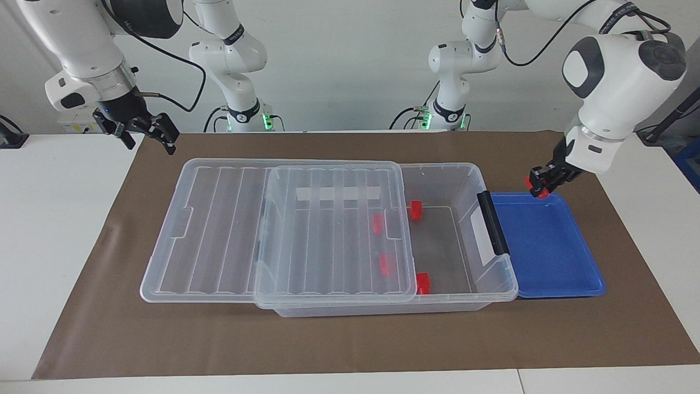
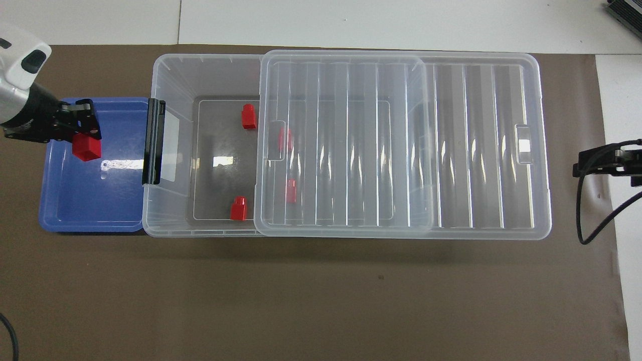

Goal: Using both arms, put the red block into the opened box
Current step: 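Lift the red block with the left gripper while the right gripper withdraws, then carry the red block into the open box and release it with the left gripper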

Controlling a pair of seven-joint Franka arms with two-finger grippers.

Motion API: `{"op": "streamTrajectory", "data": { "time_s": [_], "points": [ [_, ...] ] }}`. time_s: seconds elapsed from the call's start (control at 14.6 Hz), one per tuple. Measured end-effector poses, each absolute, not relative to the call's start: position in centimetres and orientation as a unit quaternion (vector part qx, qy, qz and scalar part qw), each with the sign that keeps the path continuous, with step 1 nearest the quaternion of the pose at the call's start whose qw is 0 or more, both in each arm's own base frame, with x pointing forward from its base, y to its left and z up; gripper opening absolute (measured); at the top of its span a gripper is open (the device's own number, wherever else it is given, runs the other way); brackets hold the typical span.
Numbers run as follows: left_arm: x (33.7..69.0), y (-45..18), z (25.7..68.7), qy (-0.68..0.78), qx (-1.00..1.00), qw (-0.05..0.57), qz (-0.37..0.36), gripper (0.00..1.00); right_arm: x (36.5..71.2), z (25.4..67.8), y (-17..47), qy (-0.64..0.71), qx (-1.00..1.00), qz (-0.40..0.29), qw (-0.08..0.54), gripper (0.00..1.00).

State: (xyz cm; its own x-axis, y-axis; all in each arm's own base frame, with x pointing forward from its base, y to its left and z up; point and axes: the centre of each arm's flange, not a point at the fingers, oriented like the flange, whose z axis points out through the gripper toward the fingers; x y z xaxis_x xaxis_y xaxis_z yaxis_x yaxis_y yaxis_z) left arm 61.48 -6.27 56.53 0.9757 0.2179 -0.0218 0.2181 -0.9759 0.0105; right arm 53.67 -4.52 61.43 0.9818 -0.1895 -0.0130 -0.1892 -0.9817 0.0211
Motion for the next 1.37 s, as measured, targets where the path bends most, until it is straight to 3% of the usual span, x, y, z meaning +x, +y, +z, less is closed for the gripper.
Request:
{"op": "streamTrajectory", "data": {
  "time_s": [0.27, 0.48, 1.37],
  "points": [
    [60.8, -15.7, 58.2, 0.170, 0.984, 0.027, 0.037, 0.35, 53.8, 61.7, -3.0, -0.084, 0.996, -0.004, 0.009, 1.00],
    [60.9, -18.0, 56.9, 0.172, 0.983, 0.036, 0.054, 0.35, 53.8, 61.9, -1.0, -0.077, 0.997, -0.004, 0.009, 1.00],
    [61.8, -22.2, 40.0, 0.122, 0.989, 0.013, 0.088, 0.35, 53.6, 62.1, -1.0, -0.078, 0.997, -0.011, 0.009, 1.00]
  ]
}}
